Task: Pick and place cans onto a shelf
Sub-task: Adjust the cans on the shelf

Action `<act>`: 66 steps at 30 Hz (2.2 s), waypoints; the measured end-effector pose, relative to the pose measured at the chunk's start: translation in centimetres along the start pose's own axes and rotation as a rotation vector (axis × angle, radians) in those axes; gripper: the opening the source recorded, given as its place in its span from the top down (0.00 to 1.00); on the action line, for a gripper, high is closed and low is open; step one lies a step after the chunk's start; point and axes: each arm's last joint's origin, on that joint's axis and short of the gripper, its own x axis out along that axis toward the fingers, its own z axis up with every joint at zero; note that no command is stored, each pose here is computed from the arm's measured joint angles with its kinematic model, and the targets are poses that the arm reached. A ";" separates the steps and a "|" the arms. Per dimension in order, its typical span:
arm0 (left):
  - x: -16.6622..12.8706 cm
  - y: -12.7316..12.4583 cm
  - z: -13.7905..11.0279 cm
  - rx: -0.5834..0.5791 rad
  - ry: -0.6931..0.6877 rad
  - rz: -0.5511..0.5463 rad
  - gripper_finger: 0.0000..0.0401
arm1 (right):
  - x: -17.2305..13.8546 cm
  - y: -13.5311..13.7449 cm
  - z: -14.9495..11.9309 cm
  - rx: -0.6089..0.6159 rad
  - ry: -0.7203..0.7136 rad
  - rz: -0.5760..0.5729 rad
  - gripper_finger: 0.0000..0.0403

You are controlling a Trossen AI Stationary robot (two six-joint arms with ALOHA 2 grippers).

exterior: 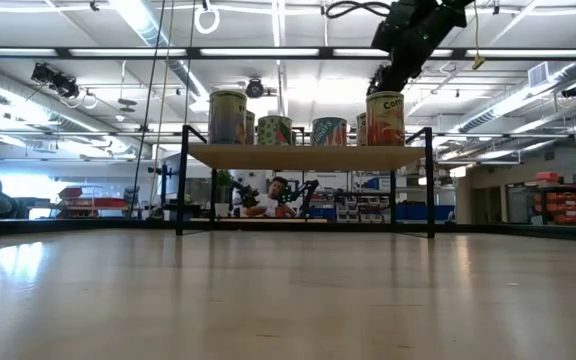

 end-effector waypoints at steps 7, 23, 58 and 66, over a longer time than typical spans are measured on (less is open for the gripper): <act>-0.2 0.5 -1.8 -0.003 0.196 0.022 0.13 | -0.3 0.1 0.1 -0.013 0.018 -0.044 0.14; 3.1 5.7 -4.2 0.032 0.397 0.202 0.13 | -3.5 9.7 5.6 0.067 -0.229 0.006 0.14; 15.9 14.0 -8.3 0.353 0.822 -0.072 0.13 | -3.7 14.3 6.9 0.224 -0.243 -0.075 0.14; 16.8 13.0 -8.7 0.438 0.861 -0.001 0.13 | -3.7 14.2 6.9 0.222 -0.242 -0.093 0.14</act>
